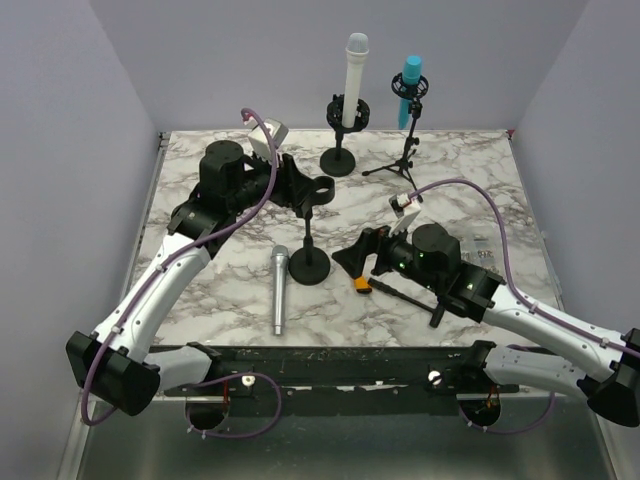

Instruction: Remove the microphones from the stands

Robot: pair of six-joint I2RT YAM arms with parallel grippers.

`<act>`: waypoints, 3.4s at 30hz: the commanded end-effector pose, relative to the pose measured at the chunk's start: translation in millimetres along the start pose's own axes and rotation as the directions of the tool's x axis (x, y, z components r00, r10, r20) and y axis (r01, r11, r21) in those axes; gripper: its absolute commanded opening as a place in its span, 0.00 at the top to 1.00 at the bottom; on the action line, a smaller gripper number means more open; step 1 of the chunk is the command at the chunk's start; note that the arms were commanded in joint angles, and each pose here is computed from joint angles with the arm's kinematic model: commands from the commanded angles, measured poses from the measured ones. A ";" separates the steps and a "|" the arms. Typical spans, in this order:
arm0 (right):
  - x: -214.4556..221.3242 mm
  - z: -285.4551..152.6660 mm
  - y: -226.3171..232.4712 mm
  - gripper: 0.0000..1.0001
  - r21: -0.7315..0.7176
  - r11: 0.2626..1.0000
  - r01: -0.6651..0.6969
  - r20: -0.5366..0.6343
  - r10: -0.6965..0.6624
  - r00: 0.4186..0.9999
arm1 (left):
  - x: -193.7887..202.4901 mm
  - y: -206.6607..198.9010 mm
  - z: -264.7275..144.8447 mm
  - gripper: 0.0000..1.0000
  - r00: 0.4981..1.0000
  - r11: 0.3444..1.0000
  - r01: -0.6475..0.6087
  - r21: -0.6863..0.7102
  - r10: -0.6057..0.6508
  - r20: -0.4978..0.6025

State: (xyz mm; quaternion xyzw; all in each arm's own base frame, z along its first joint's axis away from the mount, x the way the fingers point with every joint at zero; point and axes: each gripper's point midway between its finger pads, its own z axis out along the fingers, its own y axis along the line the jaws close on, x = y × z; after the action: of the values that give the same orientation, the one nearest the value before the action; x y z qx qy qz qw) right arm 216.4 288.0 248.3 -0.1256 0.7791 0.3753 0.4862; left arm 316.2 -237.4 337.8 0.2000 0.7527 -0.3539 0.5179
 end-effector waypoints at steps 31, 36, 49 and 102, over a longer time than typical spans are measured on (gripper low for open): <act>19.8 -2.3 -18.2 0.00 0.058 0.998 0.013 -0.029 -0.011 1.000 | 50.5 0.9 -27.5 0.14 0.992 0.997 0.068 -0.033 -0.071 -0.100; 20.9 -6.2 -19.5 0.00 0.060 0.998 0.004 -0.024 -0.003 1.000 | 55.5 -4.5 -25.7 0.09 0.980 0.998 -0.049 0.026 0.054 -0.193; 17.8 -24.1 -29.8 0.00 0.097 0.995 0.013 0.003 -0.014 1.000 | 85.4 12.0 10.4 0.27 0.875 0.957 -0.289 -0.017 0.257 -0.410; -12.6 -17.3 -89.9 0.00 0.482 0.875 0.043 0.056 -0.080 0.995 | -77.2 242.6 125.5 1.00 0.994 0.760 -0.109 -0.641 0.063 -0.093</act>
State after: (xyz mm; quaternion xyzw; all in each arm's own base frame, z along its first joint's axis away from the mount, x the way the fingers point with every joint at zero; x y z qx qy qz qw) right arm 252.8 221.2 209.8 -0.0271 0.8301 0.1849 0.5253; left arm 561.9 -165.8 269.6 0.0716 0.8717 -0.0333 0.4836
